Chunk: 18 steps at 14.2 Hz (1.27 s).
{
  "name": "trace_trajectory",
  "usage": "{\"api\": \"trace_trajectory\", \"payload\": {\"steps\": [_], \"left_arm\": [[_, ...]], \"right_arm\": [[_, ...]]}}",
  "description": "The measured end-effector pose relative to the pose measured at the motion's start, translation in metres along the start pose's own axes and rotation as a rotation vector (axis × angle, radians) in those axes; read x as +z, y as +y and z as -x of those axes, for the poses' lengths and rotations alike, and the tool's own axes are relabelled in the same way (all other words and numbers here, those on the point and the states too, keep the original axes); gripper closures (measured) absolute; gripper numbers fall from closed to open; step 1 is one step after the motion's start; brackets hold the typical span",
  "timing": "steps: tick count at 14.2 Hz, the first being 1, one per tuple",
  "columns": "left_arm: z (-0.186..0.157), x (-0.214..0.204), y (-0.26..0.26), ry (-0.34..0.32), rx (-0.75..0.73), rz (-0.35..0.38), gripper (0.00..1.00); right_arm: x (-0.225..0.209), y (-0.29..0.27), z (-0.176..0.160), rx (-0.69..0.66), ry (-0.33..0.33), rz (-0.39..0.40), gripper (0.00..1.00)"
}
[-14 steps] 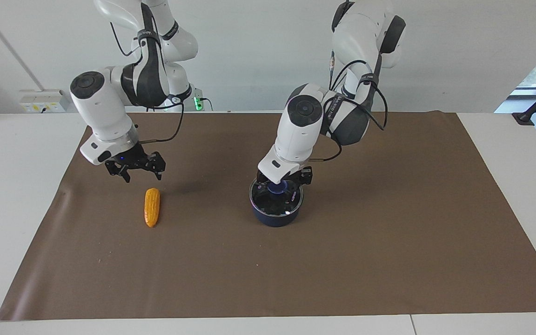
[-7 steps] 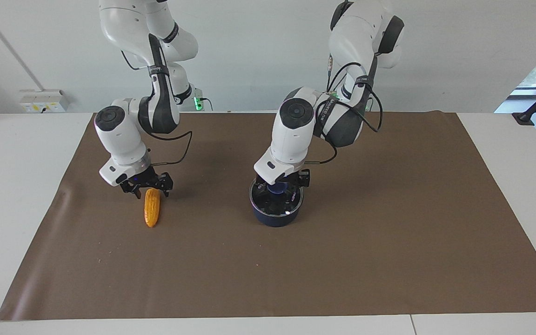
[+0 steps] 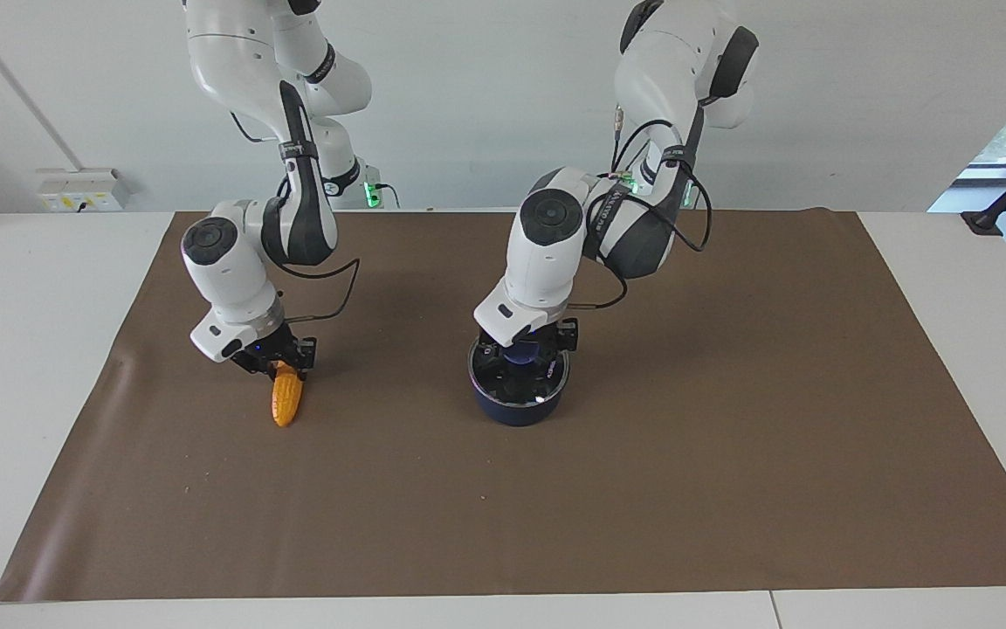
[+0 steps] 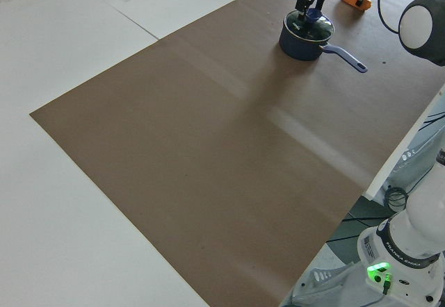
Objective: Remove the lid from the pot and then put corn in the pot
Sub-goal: 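Reach the left gripper to the lid knob while the right gripper reaches the corn, then lift the lid with the left gripper while the right gripper lifts the corn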
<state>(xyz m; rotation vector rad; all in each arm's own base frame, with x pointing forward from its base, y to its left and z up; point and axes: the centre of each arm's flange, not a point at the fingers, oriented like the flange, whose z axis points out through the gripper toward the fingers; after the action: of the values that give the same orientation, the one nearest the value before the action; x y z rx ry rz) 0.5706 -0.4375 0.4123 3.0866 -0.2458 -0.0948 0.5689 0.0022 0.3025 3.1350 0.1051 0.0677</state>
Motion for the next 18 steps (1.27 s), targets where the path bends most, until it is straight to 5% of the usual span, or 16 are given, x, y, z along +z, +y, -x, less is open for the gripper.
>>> {"api": "trace_trajectory", "payload": {"steps": [3,6,14,18], "left_arm": [[0.001,-0.001,0.000,0.002,0.001,0.001,0.05],[0.003,-0.002,0.005,0.011,0.008,0.005,0.33],[0.004,-0.004,0.005,0.005,0.001,0.021,0.33],[0.008,-0.044,-0.014,-0.001,-0.035,0.047,0.33]], "right_arm": [[-0.001,-0.001,0.000,-0.001,-0.016,-0.002,0.59],[-0.031,-0.013,-0.018,0.001,-0.052,-0.007,0.59],[-0.125,-0.111,-0.055,-0.081,-0.013,-0.016,0.59],[-0.140,-0.169,-0.053,-0.002,-0.005,-0.053,0.59]]}}
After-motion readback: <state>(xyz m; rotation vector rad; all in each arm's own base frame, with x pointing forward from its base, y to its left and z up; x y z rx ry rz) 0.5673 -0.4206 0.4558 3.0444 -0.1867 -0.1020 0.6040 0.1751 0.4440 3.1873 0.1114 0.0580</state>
